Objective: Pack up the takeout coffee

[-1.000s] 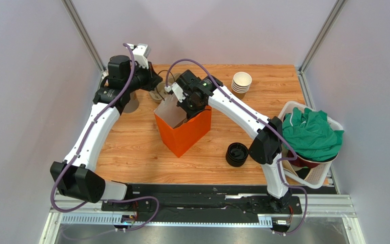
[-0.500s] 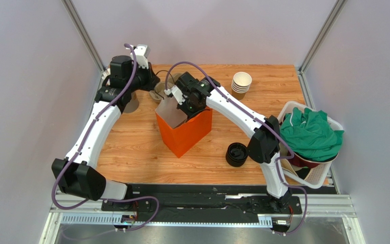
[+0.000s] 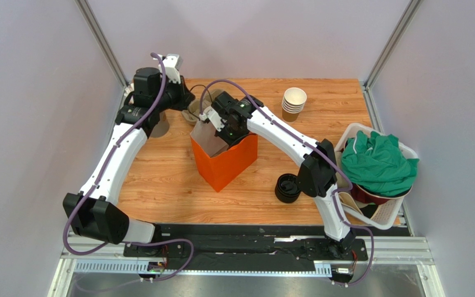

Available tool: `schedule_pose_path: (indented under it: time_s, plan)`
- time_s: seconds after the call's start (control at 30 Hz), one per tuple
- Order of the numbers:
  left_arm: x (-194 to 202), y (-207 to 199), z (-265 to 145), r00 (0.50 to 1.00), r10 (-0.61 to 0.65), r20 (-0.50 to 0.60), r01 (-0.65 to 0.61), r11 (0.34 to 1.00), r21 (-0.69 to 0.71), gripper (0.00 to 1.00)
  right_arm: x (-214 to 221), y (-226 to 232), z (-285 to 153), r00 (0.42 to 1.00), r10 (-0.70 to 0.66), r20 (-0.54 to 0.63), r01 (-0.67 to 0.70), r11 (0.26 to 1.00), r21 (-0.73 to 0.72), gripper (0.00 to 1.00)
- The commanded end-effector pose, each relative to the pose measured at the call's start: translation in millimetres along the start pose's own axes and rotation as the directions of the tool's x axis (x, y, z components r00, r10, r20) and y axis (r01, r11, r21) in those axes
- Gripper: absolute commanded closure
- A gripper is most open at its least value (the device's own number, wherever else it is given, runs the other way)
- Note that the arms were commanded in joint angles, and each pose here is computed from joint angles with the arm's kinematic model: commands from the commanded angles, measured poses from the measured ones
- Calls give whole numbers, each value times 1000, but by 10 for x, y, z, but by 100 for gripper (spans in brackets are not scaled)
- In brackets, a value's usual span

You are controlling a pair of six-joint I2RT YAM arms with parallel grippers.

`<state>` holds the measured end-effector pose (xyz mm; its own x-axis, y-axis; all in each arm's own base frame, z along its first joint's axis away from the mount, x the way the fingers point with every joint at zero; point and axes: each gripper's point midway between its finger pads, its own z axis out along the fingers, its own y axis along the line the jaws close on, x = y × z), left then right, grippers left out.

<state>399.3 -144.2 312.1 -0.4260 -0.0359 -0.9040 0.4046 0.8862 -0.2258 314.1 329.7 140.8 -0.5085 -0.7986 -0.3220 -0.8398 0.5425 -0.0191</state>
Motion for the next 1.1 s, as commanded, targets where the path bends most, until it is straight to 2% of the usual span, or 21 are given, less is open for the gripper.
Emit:
schedule_pose_path:
  time_s: [0.0, 0.3, 0.43, 0.63, 0.67, 0.7, 1.07]
  plan:
    - [-206, -107, -81, 998, -4, 56, 2, 999, 32, 100, 1, -32, 83, 1000, -11, -17, 11, 1000, 6, 100]
    - [-204, -138, -91, 998, 3, 58, -6, 999, 42, 100, 79, -36, 213, 998, -11, -59, 11, 1000, 1, 100]
    - [-198, -146, -86, 998, 0, 55, -2, 999, 47, 100, 43, -59, 122, 999, -24, -44, 25, 1000, 15, 99]
    - [-186, -155, -72, 999, -1, 50, -2, 999, 52, 99, -128, -111, -200, 998, -47, 53, 44, 998, 49, 84]
    - [-181, -157, -67, 999, 0, 48, -3, 998, 55, 100, -164, -118, -251, 996, -54, 70, 50, 997, 53, 76]
    - [-174, -157, -68, 999, -2, 45, 0, 999, 55, 99, -189, -115, -294, 995, -59, 85, 54, 997, 57, 73]
    - [-173, -206, -73, 999, 5, 45, -8, 997, 76, 98, -313, -100, -480, 983, -63, 170, 54, 997, 60, 69]
